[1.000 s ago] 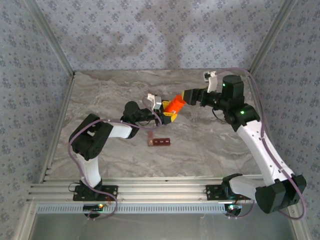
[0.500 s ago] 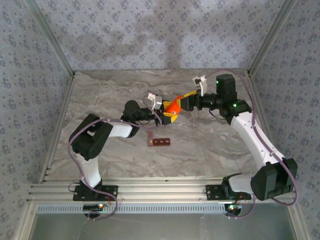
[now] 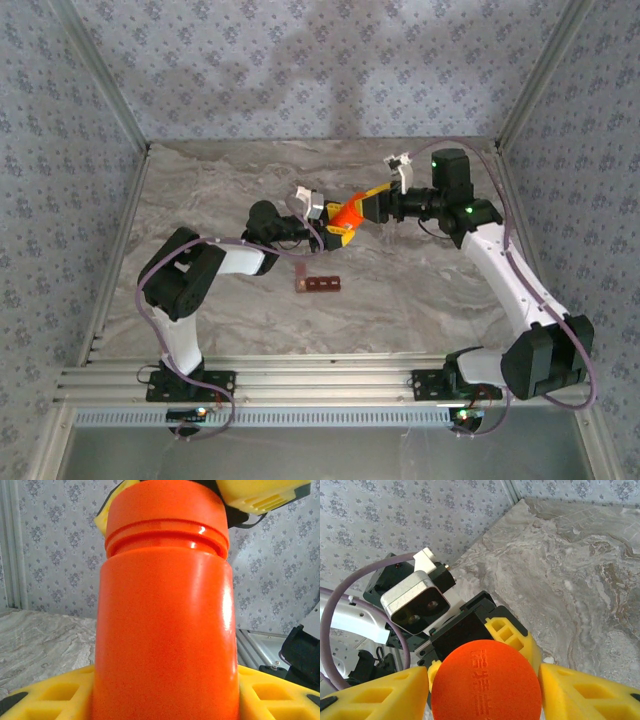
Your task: Sort the pills into containers
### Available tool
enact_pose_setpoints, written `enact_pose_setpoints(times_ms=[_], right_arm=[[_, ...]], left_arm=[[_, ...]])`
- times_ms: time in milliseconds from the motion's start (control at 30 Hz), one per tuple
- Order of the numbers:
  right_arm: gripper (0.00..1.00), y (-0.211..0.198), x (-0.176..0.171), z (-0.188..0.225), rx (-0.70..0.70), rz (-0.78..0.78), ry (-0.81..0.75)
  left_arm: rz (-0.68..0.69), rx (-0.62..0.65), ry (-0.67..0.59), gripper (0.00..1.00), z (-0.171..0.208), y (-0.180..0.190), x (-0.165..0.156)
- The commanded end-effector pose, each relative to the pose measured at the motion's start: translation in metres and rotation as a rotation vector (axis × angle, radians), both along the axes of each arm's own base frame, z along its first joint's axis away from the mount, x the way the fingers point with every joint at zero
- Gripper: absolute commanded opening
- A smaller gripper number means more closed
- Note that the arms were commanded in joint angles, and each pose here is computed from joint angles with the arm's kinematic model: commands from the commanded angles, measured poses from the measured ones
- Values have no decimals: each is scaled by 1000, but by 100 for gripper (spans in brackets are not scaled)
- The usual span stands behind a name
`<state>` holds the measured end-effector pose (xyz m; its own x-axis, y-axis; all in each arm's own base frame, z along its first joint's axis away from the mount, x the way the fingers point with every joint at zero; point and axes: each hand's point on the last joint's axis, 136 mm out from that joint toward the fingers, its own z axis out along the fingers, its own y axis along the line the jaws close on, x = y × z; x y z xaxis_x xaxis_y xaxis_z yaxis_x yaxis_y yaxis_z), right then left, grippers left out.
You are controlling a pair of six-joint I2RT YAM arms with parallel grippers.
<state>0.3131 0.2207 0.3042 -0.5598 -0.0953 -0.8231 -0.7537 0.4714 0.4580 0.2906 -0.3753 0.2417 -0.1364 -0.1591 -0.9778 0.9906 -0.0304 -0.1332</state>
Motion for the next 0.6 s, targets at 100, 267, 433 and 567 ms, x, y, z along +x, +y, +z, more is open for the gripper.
enact_pose_setpoints(times_ms=[100, 267, 433, 567], right_arm=[[53, 6, -3, -4, -11, 32, 17], [41, 8, -2, -9, -22, 21, 33], [34, 16, -5, -31, -43, -21, 96], [33, 19, 0, -51, -47, -156, 177]], left_arm=[[-16, -50, -67, 0, 22, 0, -4], [-14, -51, -70, 0, 23, 0, -5], [-3, -54, -71, 0, 24, 1, -4], [25, -59, -76, 0, 25, 2, -2]])
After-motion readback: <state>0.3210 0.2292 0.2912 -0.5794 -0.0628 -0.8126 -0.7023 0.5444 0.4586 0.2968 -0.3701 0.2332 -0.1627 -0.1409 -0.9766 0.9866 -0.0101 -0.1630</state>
